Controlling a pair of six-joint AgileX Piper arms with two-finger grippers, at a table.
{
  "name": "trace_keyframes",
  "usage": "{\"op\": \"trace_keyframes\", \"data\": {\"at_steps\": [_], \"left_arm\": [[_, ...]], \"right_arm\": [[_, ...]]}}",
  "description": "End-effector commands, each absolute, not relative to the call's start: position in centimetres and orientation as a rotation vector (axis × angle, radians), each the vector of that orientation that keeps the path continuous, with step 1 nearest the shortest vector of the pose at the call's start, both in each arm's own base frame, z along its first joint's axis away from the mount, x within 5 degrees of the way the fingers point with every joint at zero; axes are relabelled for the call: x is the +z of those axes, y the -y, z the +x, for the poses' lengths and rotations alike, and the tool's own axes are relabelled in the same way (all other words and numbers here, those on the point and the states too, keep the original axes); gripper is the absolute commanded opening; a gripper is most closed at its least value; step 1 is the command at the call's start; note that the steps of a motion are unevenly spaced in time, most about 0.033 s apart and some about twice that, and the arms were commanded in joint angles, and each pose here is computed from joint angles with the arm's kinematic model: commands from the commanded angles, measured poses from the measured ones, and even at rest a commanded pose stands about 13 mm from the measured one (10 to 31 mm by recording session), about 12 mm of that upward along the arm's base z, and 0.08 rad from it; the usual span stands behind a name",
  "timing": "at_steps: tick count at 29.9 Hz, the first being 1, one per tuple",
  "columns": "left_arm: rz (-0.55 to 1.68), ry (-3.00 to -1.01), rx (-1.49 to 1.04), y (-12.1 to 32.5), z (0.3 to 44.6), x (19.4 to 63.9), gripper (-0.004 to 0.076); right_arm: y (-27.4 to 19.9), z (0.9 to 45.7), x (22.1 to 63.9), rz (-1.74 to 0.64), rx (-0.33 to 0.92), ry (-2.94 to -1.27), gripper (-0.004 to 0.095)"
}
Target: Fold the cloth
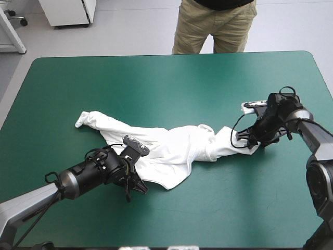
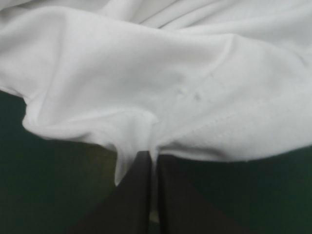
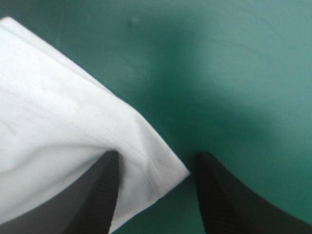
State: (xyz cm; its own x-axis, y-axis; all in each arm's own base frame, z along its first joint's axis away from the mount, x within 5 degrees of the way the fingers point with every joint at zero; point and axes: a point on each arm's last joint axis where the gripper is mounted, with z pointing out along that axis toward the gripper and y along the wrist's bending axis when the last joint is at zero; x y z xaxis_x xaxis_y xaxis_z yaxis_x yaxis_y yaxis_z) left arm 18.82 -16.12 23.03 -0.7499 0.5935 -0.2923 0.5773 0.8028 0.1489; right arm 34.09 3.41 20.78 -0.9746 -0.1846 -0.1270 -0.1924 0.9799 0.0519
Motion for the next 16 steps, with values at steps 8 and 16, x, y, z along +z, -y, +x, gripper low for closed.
{"op": "trace_keyframes", "data": {"at_steps": [8,16], "left_arm": [[0.877,-2.573,0.110,15.5,19.0,25.0,-0.0009],[0.713,-2.256,0.313,13.2,20.2,35.5,-0.0002]], "right_arm": [[-6.0,32.8,21.6,-0.365,0.182,-2.967,-0.0017],[-5.6,29.6,33.6,-0.355,0.194,-2.595,-0.0017]]}}
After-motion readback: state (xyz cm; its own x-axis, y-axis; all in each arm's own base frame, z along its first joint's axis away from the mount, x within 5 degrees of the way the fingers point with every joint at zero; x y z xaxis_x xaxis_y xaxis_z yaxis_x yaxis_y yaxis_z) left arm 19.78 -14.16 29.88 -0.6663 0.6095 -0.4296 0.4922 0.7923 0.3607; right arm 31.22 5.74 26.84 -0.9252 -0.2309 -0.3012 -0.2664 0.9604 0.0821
